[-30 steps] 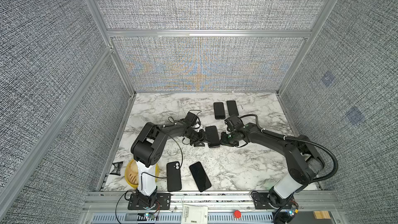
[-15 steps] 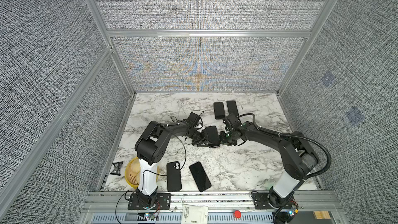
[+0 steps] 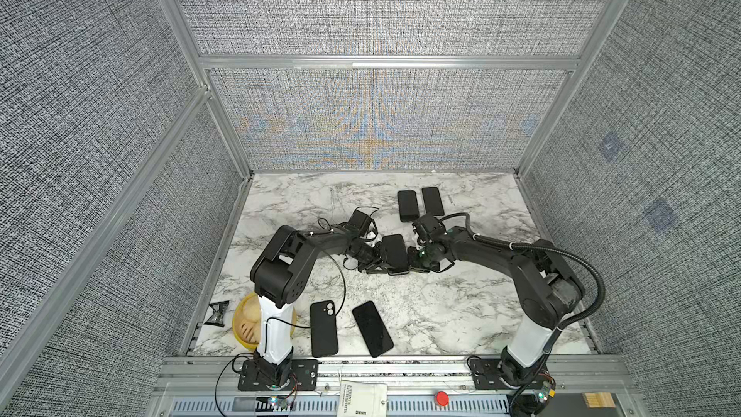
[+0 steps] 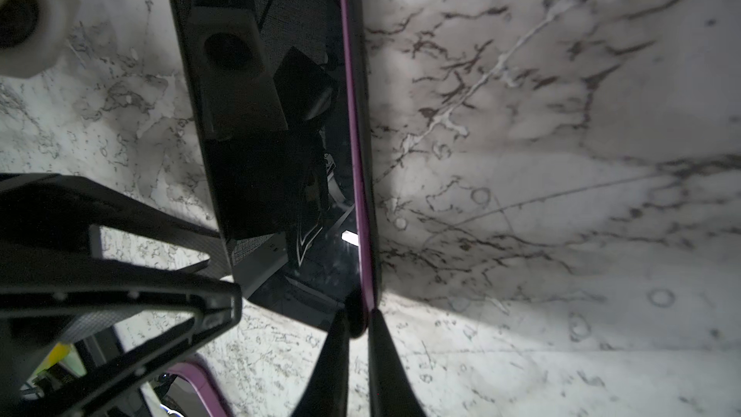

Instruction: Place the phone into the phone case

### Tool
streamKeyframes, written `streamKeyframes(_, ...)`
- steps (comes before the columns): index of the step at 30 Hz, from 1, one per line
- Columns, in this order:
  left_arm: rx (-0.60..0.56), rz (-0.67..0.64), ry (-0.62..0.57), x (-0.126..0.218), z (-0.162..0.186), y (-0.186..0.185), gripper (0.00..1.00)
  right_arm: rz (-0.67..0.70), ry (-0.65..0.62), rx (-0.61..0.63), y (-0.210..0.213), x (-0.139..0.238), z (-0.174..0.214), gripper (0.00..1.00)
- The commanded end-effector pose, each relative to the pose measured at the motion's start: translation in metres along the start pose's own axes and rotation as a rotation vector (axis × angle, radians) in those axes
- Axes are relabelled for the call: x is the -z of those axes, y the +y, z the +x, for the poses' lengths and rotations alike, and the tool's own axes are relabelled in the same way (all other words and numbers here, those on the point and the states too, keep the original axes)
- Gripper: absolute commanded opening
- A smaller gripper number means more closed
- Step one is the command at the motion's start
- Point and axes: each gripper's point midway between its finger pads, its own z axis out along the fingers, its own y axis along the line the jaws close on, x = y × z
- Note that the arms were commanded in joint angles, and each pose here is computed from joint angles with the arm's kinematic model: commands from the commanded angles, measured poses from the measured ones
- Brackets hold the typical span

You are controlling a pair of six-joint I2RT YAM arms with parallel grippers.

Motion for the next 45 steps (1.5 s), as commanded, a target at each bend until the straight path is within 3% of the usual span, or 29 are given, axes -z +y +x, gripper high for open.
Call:
streamKeyframes(1, 0.034, -0.077, 0.001, -0.003, 0.004, 0.021, 0.41, 0.000, 0.018, 0.008, 0.002, -0.002, 0.003, 0.12)
streamKeyframes(36, 0.048, -0.066, 0.013, -0.013, 0.007, 0.027, 0.36, 0.040, 0.098, -0.020, -0.018, -0.032, 0.033, 0.06)
streamKeyframes(42, 0.046, -0.092, -0.009, -0.006, 0.009, 0.028, 0.36, 0.010, 0.042, 0.031, 0.001, 0.002, 0.017, 0.08)
streamKeyframes(45, 0.027, -0.193, -0.042, 0.012, 0.009, 0.033, 0.43, -0.004, -0.026, 0.084, 0.017, 0.031, 0.000, 0.12)
